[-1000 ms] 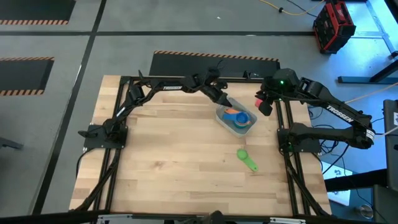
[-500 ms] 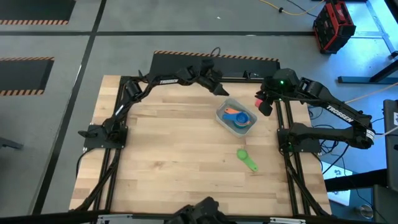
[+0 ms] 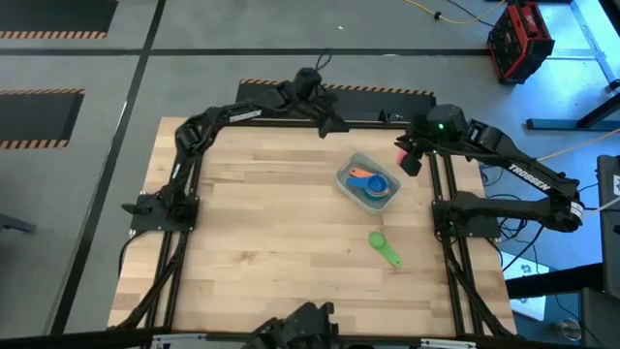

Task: Nest measuring cups in basket
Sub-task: Stack the red measuring cup on top of the blue measuring cup in the bin

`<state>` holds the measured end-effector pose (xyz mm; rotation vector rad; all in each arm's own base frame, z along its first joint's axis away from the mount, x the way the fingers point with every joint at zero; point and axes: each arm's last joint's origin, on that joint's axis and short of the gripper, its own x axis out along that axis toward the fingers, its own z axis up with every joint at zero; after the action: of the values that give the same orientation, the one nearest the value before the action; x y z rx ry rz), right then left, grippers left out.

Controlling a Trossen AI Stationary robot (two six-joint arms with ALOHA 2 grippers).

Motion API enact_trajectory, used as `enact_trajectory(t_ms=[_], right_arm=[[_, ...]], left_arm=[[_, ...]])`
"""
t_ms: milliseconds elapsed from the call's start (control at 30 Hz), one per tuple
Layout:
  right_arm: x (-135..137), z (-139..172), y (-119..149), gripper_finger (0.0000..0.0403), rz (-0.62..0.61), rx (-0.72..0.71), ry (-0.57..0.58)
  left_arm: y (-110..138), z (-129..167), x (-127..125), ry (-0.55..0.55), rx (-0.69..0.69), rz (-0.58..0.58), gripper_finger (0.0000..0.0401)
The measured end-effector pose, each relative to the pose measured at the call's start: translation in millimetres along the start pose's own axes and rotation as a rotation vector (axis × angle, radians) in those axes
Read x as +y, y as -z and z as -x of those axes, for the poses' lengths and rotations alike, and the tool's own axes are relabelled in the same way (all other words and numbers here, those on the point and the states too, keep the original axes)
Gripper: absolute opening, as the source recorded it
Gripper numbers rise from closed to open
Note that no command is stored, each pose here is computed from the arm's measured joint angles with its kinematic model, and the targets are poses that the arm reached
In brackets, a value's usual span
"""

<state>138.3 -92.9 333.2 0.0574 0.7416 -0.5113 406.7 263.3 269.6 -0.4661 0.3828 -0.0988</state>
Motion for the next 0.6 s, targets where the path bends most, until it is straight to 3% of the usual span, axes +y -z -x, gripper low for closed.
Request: enact_trajectory(t_ms=[267, 433, 600], right_arm=[[-12, -19, -1, 0.0073, 0.017, 0.070, 0.043], [-27, -38, 0, 0.0073, 0.022, 0.149, 0.088], [-50, -58, 7, 0.0073, 0.020, 0.270, 0.224]], left_arm=[[-9, 33, -59, -0.191, 0.167, -0.244, 0.0134], [-2, 28, -92, -0.132, 0.255, -0.292, 0.0134], [12, 9, -117, -0.091, 0.327, -0.317, 0.0134]])
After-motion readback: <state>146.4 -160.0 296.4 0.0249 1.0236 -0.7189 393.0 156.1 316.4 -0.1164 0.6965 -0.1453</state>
